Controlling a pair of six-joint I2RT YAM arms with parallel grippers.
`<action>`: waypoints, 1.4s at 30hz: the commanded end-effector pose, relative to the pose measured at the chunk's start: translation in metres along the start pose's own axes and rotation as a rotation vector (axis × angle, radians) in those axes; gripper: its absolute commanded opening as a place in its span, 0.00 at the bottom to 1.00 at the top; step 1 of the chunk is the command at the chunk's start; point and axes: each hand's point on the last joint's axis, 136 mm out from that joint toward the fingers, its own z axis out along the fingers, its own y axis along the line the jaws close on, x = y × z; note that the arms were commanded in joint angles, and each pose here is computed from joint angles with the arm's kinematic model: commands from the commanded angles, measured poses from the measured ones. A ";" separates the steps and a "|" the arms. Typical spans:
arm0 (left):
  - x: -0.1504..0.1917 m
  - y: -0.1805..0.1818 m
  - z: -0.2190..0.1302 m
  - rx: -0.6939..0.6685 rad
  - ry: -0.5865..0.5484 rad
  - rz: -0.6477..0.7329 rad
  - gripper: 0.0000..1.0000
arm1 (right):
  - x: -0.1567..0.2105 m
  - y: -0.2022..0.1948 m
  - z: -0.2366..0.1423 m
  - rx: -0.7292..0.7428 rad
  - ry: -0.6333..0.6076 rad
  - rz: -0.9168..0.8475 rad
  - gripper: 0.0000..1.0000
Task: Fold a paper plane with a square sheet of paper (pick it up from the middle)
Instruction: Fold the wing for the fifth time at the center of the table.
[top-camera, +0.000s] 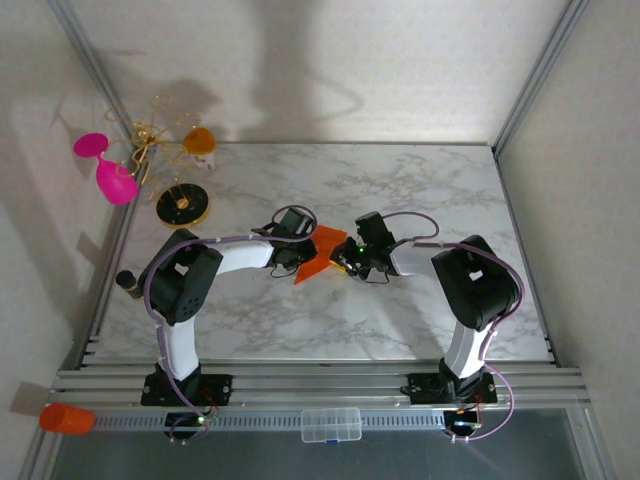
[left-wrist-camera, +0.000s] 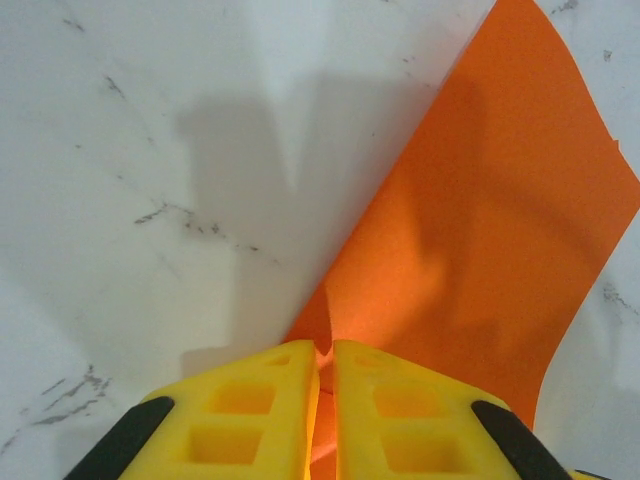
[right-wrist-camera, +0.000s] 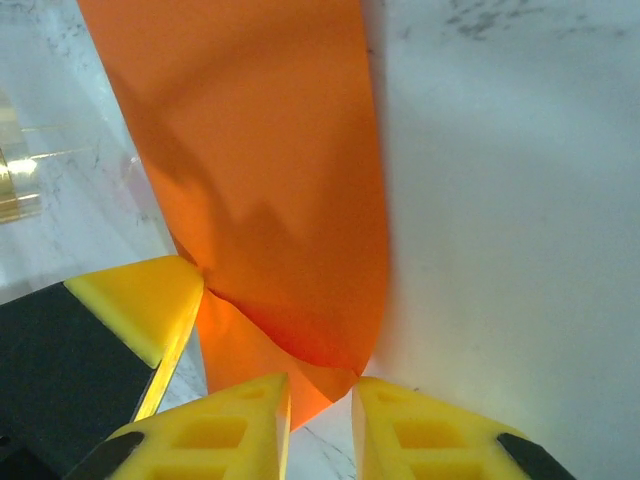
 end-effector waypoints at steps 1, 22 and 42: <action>0.011 0.045 0.007 -0.142 0.033 -0.022 0.15 | -0.002 0.002 0.003 -0.013 0.006 -0.006 0.22; 0.006 0.043 0.003 -0.131 0.022 -0.027 0.15 | -0.011 0.002 -0.004 -0.033 -0.057 0.032 0.08; -0.013 -0.050 -0.094 0.192 -0.365 0.603 0.73 | -0.034 0.012 -0.048 -0.076 -0.148 0.115 0.00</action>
